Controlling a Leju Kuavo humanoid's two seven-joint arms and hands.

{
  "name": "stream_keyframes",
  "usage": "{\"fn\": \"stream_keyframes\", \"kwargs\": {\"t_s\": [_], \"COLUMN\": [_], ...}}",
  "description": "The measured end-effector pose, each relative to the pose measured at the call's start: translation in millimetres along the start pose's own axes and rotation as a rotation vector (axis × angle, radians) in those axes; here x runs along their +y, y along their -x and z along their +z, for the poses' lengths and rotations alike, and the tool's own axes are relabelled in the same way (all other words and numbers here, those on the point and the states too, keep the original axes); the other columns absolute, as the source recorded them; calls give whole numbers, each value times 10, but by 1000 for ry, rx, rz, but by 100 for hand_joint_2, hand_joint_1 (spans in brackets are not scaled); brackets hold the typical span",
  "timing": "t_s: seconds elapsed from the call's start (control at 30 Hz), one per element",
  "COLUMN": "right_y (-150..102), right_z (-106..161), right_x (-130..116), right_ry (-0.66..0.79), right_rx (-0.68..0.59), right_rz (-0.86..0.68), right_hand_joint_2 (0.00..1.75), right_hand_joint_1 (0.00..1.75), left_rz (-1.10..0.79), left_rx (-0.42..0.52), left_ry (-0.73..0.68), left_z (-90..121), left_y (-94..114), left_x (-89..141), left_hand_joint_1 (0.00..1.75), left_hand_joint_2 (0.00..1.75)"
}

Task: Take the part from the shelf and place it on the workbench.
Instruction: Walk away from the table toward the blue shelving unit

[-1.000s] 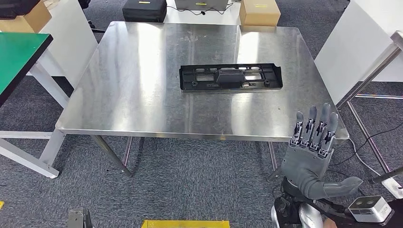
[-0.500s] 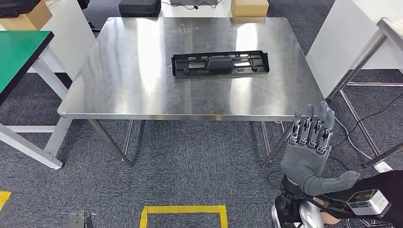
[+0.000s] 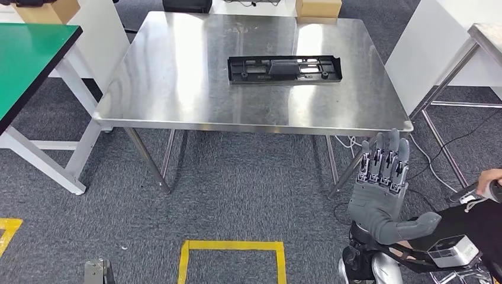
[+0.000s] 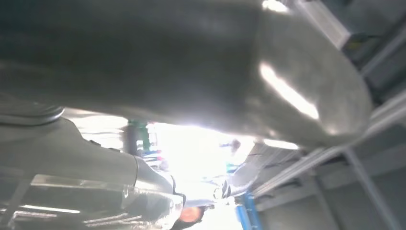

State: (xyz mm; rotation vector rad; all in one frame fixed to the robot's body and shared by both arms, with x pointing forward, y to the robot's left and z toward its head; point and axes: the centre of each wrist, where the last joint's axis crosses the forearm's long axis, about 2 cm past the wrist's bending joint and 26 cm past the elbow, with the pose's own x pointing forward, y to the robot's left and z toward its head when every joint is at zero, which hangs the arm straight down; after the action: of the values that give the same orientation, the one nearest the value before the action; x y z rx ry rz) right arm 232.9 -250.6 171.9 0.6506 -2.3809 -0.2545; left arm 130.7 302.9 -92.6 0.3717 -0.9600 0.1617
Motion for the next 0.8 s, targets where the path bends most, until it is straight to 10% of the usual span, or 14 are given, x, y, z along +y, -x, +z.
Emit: {"fn": "stream_keyframes", "kwargs": {"t_s": [0.47, 0.8], "right_y": [404, 577], "right_z": [752, 1195], "right_x": [-567, -725], "right_ry": [321, 393], "right_rx": [545, 721], "right_rz": [858, 921], "right_hand_joint_2": [0, 0], "right_hand_joint_1": [0, 0], "left_rz": [7, 7], "left_rx": [-5, -14], "left_ry": [-1, -6], "left_z": [-12, -53], "left_y": [-3, -44], "left_x": [25, 39], "left_hand_joint_1": [0, 0], "left_hand_joint_2": [0, 0]}}
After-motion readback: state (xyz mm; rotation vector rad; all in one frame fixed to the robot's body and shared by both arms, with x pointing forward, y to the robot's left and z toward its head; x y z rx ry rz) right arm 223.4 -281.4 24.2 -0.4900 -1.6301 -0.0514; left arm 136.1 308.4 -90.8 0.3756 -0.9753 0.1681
